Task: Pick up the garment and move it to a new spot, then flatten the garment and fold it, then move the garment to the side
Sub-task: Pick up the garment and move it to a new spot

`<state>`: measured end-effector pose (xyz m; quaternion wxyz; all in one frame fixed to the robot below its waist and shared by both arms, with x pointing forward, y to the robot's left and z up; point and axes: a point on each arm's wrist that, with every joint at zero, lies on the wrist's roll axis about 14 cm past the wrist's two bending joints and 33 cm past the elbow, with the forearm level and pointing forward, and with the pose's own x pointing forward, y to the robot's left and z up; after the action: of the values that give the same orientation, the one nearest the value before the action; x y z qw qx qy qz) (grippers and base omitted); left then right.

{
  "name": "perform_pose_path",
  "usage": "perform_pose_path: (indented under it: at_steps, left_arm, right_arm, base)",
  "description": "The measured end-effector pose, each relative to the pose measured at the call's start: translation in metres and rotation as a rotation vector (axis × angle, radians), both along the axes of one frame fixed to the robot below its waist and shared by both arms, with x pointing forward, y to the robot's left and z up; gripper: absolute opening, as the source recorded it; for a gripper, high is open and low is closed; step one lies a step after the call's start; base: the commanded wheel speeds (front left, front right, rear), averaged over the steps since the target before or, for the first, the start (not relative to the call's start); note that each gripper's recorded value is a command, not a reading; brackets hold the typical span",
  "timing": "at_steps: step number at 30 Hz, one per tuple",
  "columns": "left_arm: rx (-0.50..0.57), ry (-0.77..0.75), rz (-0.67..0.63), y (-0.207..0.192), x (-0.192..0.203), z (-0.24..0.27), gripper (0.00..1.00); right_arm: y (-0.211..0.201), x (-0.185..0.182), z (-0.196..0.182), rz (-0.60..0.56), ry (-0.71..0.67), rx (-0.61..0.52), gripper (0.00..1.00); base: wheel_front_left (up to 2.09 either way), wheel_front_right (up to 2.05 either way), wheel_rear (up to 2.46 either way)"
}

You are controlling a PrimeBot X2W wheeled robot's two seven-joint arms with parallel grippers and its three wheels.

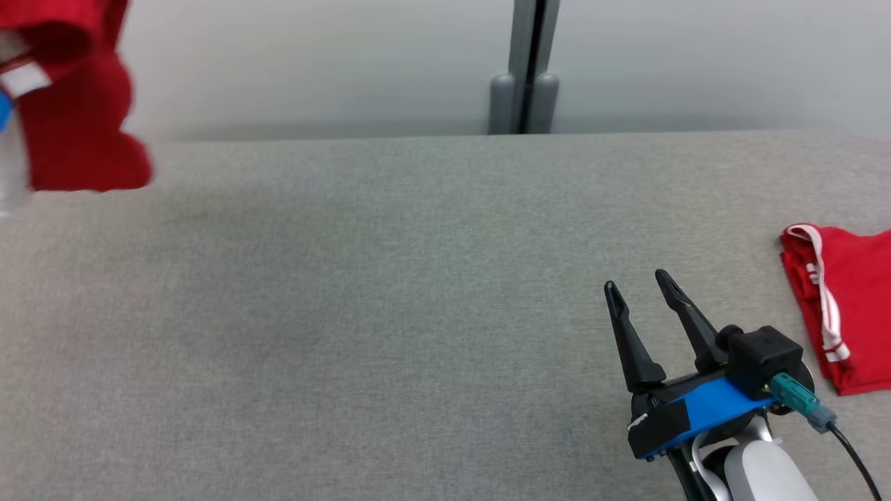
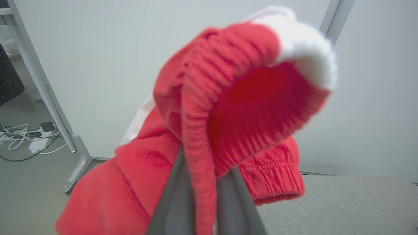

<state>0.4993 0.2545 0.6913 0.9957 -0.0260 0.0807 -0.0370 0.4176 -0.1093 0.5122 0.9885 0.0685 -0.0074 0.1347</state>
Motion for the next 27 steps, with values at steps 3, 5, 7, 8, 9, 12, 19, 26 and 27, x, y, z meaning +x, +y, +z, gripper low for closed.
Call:
perform_pose_path:
  at_steps: [3, 5, 7, 8, 9, 12, 19, 26, 27]
  left_arm:
    - [-0.012, -0.065, -0.129, -0.047, -0.004, 0.026, 0.0]
    - [-0.024, -0.101, -0.222, -0.079, -0.007, 0.039, 0.0]
    - [-0.051, -0.122, -0.323, -0.114, -0.011, 0.046, 0.0]
    - [-0.064, -0.13, -0.374, -0.131, -0.013, 0.047, 0.0]
    - [-0.07, -0.14, -0.413, -0.146, -0.014, 0.048, 0.0]
    - [-0.122, -0.118, -0.538, -0.192, -0.018, 0.037, 0.0]
    - [-0.262, 0.108, -0.757, -0.284, -0.036, -0.047, 0.0]
    - [-0.429, 0.392, -0.8, -0.335, -0.063, -0.151, 0.0]
    - [-0.42, 0.425, -0.78, -0.334, -0.064, -0.168, 0.0]
  right_arm:
    - [-0.009, -0.008, 0.007, -0.027, -0.017, 0.003, 1.0]
    - [-0.018, -0.013, 0.01, -0.05, -0.019, 0.004, 1.0]
    - [-0.026, -0.017, 0.013, -0.074, -0.027, 0.008, 1.0]
    - [-0.031, -0.019, 0.014, -0.087, -0.028, 0.012, 1.0]
    - [-0.035, -0.021, 0.014, -0.1, -0.027, 0.013, 1.0]
    - [-0.049, -0.025, 0.014, -0.141, -0.025, 0.015, 1.0]
    - [-0.075, -0.035, 0.006, -0.218, -0.001, 0.018, 1.0]
    - [-0.087, -0.038, -0.003, -0.256, 0.024, 0.02, 1.0]
    - [-0.088, -0.037, -0.003, -0.258, 0.021, 0.019, 1.0]
  base:
    - [0.0, 0.0, 0.0]
    - [0.0, 0.0, 0.0]
    - [0.0, 0.0, 0.0]
    - [0.0, 0.0, 0.0]
    - [0.0, 0.0, 0.0]
    - [0.0, 0.0, 0.0]
    - [0.0, 0.0, 0.0]
    - [0.0, 0.0, 0.0]
    - [0.0, 0.0, 0.0]
